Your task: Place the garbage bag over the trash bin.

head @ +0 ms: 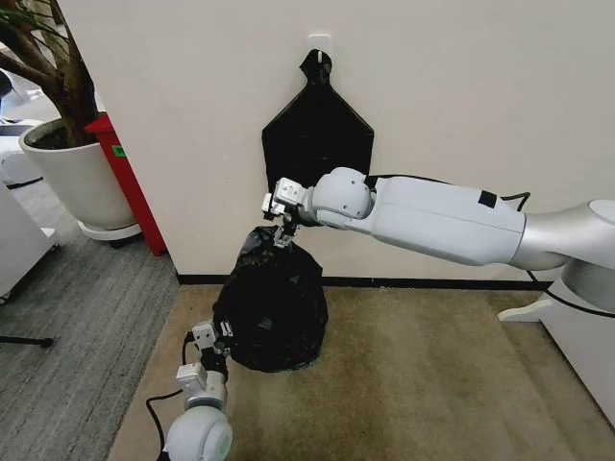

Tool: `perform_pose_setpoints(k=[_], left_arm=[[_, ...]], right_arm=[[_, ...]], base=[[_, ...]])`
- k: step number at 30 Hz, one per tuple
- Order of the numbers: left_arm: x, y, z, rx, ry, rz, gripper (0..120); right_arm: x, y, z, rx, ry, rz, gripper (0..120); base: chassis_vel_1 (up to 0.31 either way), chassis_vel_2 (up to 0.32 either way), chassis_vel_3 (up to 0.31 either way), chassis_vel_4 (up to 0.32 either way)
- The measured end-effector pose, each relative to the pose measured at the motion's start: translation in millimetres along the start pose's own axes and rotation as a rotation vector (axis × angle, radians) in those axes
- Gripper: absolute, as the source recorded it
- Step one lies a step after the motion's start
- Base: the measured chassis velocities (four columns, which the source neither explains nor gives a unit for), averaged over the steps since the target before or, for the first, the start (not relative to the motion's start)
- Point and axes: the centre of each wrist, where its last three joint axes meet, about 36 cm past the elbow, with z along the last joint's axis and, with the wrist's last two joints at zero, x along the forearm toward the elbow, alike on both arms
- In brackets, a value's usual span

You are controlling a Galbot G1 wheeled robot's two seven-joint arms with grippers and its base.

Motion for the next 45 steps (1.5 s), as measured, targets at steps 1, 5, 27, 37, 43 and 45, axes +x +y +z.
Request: perform_pose_setpoints(k=[1, 5, 27, 37, 43, 45], left_arm=[[0, 0, 0, 0.000, 0.000, 0.000, 1], [-3, 1, 3, 0.002, 0.005, -0.008, 1], [-1, -3, 0, 0.026, 0.009, -0.017, 1], [3, -7, 0, 0.034, 0.011, -0.012, 1], [14, -12, -6, 0.038, 0.005, 0.010, 1], [16, -15, -8, 0.042, -0.001, 0.014, 1]], right_arm=[[0, 0, 0, -0.001, -0.001, 0.000, 100], [8, 1, -5, -0.019, -0.025, -0.012, 100], [9, 0, -6, -0.056, -0.057, 0.012, 100], [3, -4, -5, -0.067, -0.054, 0.018, 100], [-19, -9, 1, -0.096, -0.028, 0.029, 100], [-29, -6, 4, -0.105, -0.017, 0.025, 100]], base=[[0.000, 0.000, 0.000, 0.000], [0.000, 0.000, 0.000, 0.000], [0.000, 0.000, 0.000, 0.000], [0.000, 0.000, 0.000, 0.000], [0.000, 0.000, 0.000, 0.000], [0.000, 0.000, 0.000, 0.000]])
